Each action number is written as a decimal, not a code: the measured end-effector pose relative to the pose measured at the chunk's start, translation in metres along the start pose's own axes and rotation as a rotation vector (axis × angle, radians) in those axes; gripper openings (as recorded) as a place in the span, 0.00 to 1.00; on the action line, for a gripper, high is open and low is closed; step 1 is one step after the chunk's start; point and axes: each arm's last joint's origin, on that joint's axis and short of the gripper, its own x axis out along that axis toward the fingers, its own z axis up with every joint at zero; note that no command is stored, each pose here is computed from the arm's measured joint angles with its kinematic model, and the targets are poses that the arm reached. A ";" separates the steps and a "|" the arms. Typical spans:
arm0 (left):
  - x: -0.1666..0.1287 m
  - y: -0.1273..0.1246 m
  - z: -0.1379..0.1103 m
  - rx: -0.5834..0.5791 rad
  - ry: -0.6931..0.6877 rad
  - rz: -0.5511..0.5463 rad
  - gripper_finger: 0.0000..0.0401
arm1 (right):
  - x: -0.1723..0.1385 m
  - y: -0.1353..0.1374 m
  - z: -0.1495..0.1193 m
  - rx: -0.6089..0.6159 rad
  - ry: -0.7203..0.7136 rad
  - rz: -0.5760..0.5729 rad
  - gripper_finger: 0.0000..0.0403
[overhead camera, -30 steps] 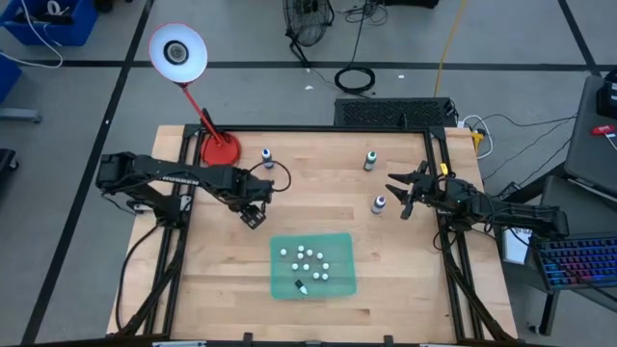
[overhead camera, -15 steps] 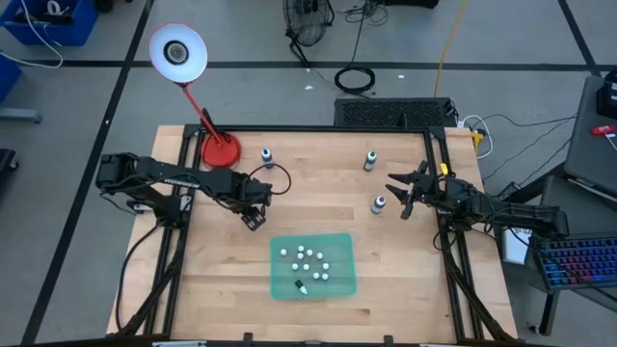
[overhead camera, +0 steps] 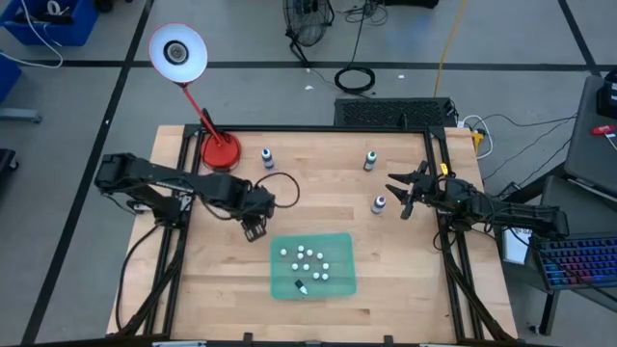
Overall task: Pick & Place food coloring
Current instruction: Put the large black food coloring bottle into the blue bin, then put the large blue food coloring bottle into the blue bin
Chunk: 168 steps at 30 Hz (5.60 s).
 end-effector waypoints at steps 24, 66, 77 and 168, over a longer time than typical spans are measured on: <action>-0.005 -0.200 0.001 0.361 -0.027 -0.035 0.35 | 0.000 0.000 0.000 0.000 -0.001 0.000 0.35; 0.046 -0.226 0.004 0.368 0.101 -0.013 0.35 | 0.000 0.000 0.000 0.000 0.001 0.000 0.35; 0.058 -0.227 0.002 0.379 0.096 -0.046 0.35 | 0.000 0.000 0.000 -0.001 0.002 0.000 0.35; 0.069 0.168 0.110 -0.465 -0.114 0.169 0.98 | 0.001 0.000 -0.001 -0.002 0.009 0.000 0.35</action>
